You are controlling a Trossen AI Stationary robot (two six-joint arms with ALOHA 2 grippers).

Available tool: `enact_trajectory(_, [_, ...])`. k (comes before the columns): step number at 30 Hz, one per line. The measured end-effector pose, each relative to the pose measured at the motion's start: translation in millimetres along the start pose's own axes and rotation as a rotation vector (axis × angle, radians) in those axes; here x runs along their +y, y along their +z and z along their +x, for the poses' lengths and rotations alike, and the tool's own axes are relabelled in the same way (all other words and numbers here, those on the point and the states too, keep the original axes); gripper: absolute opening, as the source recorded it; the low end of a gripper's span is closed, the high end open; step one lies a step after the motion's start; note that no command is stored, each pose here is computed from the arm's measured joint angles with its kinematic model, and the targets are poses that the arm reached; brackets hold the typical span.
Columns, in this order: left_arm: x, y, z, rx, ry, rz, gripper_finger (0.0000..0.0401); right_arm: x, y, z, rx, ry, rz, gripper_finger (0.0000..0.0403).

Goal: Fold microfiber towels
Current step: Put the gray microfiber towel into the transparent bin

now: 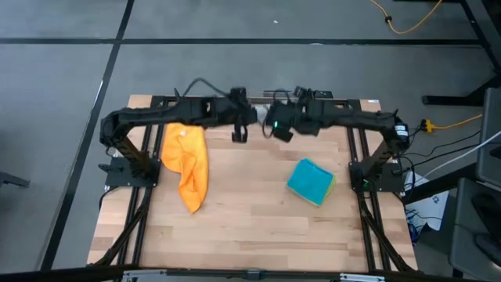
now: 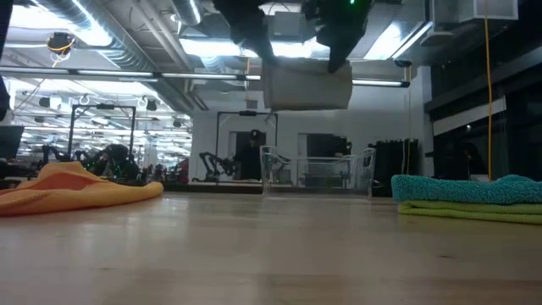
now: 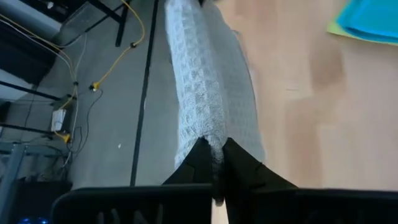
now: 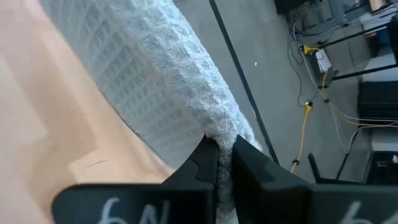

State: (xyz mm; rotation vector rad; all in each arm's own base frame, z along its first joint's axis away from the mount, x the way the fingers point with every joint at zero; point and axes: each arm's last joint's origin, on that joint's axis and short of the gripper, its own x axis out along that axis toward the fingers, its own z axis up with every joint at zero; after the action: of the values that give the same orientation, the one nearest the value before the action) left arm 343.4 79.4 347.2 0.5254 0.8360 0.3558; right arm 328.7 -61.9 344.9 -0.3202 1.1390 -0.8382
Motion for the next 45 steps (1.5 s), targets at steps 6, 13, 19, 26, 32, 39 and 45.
enact_trajectory(6, [44, -4, 31, -0.009, -0.01, -0.012, 0.0, -42, 4, 50, 0.076, 0.047, -0.01, 0.0022])
enact_trajectory(13, [78, -26, 96, 0.059, -0.022, -0.001, 0.0, -87, 1, 104, 0.085, 0.108, 0.054, 0.0022])
enact_trajectory(19, [89, -45, 141, 0.07, -0.106, -0.049, 0.0, -96, -6, 150, 0.152, 0.203, 0.055, 0.0022])
enact_trajectory(26, [90, -59, 161, 0.109, -0.121, -0.061, 0.0, -90, -14, 203, 0.211, 0.284, 0.048, 0.0022])
enact_trajectory(32, [92, -71, 174, 0.139, -0.129, -0.075, 0.0, -90, -13, 218, 0.188, 0.302, 0.068, 0.0022])
enact_trajectory(39, [80, -78, 192, 0.166, -0.184, -0.072, 0.0, -88, -16, 217, 0.209, 0.337, 0.066, 0.0022])
enact_trajectory(45, [72, -73, 191, 0.169, -0.202, -0.06, 0.0, -82, -19, 223, 0.235, 0.386, 0.059, 0.0022])
